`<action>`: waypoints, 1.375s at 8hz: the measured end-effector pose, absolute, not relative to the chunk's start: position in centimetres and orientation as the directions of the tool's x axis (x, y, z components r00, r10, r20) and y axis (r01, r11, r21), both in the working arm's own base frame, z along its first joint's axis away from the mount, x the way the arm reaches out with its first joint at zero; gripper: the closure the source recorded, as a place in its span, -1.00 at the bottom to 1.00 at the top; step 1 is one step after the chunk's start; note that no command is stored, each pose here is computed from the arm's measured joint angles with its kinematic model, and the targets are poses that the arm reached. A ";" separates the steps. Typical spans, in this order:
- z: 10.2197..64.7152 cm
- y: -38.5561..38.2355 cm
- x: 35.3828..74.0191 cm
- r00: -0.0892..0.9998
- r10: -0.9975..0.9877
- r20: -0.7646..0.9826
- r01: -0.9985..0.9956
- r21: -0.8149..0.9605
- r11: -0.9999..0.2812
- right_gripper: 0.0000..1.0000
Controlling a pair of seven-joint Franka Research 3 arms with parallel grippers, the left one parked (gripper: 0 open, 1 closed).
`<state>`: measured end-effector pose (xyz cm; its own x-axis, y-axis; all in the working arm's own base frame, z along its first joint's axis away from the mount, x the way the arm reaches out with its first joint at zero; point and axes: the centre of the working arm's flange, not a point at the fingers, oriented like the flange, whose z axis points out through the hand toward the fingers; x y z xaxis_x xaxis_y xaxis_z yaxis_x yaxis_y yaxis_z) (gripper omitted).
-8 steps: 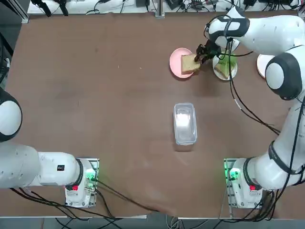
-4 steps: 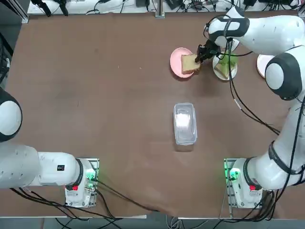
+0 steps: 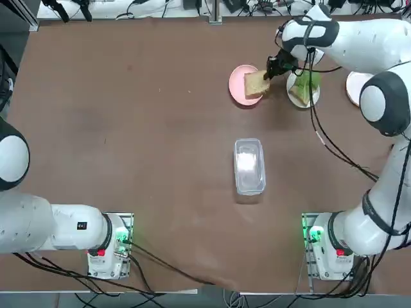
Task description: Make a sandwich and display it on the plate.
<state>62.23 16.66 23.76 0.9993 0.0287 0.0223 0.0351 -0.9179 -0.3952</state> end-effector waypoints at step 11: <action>35.2 -3.7 65.6 0.860 0.499 0.105 0.490 -0.437 -0.754 0.82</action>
<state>65.61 -3.72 35.21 0.8604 0.4985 0.1055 0.4904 -0.7540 -0.4370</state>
